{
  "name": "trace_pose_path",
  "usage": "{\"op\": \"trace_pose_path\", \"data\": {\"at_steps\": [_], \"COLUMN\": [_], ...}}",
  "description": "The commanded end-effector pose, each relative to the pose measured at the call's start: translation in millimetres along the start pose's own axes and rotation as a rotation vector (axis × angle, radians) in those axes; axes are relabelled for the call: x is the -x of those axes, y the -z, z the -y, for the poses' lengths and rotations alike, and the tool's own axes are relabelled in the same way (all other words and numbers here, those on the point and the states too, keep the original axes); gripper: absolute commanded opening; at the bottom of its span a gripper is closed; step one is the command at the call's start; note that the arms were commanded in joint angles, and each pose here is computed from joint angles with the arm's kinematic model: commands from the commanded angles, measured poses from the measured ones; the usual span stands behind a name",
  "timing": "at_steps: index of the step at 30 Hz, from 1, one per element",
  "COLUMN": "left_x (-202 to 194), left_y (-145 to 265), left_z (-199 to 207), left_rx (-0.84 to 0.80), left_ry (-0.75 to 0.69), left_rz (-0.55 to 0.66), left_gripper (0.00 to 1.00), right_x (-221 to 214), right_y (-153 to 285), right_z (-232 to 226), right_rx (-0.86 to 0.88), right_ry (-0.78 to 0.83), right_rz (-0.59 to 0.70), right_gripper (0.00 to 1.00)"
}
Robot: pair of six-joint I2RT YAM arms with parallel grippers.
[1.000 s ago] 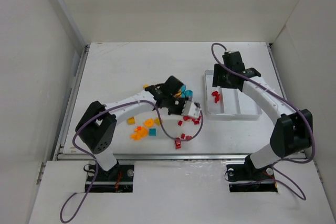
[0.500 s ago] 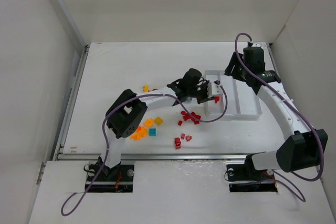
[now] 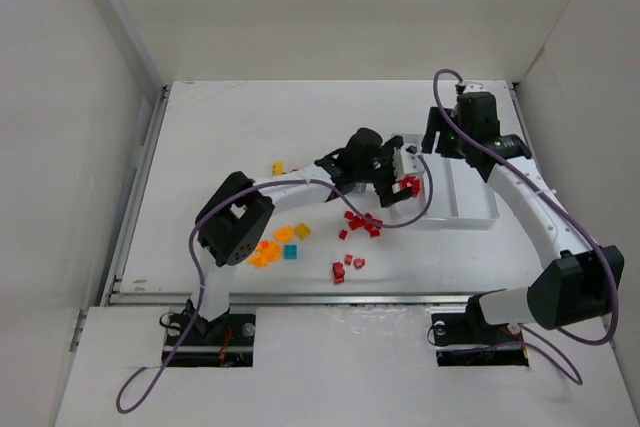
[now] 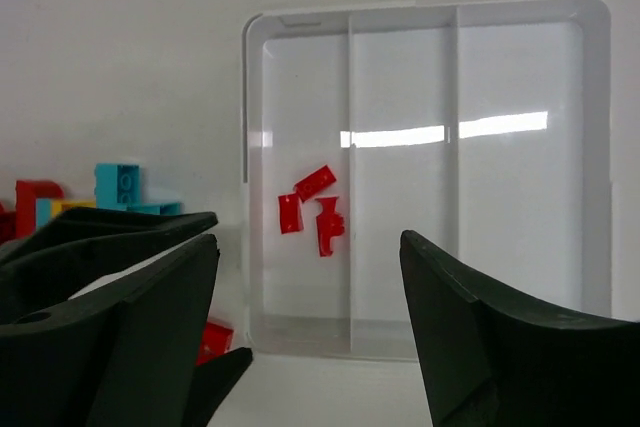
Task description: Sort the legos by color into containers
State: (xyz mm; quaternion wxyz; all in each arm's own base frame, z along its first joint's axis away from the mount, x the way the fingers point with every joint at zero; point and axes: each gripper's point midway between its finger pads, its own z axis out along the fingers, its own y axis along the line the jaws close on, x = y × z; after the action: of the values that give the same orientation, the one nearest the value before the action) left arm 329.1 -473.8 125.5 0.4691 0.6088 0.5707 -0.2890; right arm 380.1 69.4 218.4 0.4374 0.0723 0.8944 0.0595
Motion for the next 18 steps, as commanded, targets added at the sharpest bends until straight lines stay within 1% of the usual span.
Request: {"op": "trace_pose_path", "data": {"at_steps": [1, 2, 3, 4, 5, 6, 7, 8, 9, 10, 11, 12, 13, 14, 15, 17, 18], "left_x": [71, 69, 65, 50, 46, 37, 15, 4, -8, -19, -29, -34, -39, -44, -49, -55, -59], "left_y": [69, 83, 108, 135, 138, 150, 174, 185, 197, 212, 224, 232, 241, 251, 260, 271, 276], "left_z": [-15, -13, 4, 14, 6, 14, 23, 27, 29, 40, 37, 38, 37, 41, 38, 40, 38], "left_rx": [0.103, 0.112, 0.112, 0.133, 0.162, 0.17, 0.194, 0.222, 0.246, 0.264, 0.327, 0.365, 0.409, 0.445, 0.503, 0.563, 0.602], "left_ry": [-0.058, -0.066, -0.098, -0.119, -0.114, -0.12, -0.106, -0.098, -0.084, -0.082, -0.031, -0.001, 0.033, 0.056, 0.079, 0.131, 0.145], "left_rz": [0.086, 0.084, 0.08, 0.054, 0.04, 0.017, -0.032, -0.065, -0.093, -0.109, -0.138, -0.143, -0.148, -0.142, -0.159, -0.142, -0.152], "left_gripper": [0.98, 0.98, 0.98, 1.0, 1.0, 1.0, 1.0, 1.0, 1.0, 1.0, 1.0, 1.0, 1.0, 1.0, 1.0, 1.0, 1.0], "right_x": [-7, -24, -33, -53, -53, -65, -82, -89, -109, -123, -131, -141, -148, -164, -169, -183, -191], "right_y": [18, 20, 24, 26, 26, 33, 31, 29, 33, 31, 31, 29, 29, 23, 19, 9, 9], "right_z": [-27, -40, -48, -63, -63, -78, -84, -90, -105, -109, -115, -117, -126, -125, -124, -125, -126], "right_rx": [0.092, 0.122, 0.142, 0.169, 0.169, 0.199, 0.21, 0.222, 0.274, 0.285, 0.296, 0.299, 0.321, 0.311, 0.303, 0.29, 0.284], "right_ry": [0.121, 0.167, 0.188, 0.245, 0.246, 0.29, 0.319, 0.338, 0.377, 0.399, 0.418, 0.436, 0.455, 0.475, 0.48, 0.49, 0.496], "right_rz": [-0.007, -0.048, -0.064, -0.11, -0.111, -0.133, -0.17, -0.187, -0.226, -0.264, -0.279, -0.303, -0.317, -0.36, -0.377, -0.417, -0.442], "right_gripper": [0.79, 0.79, 0.79, 0.79, 0.79, 0.77, 0.75, 0.68, 0.65, 0.61, 0.55, 0.48, 0.44, 0.44, 0.44, 0.53, 0.54]}}
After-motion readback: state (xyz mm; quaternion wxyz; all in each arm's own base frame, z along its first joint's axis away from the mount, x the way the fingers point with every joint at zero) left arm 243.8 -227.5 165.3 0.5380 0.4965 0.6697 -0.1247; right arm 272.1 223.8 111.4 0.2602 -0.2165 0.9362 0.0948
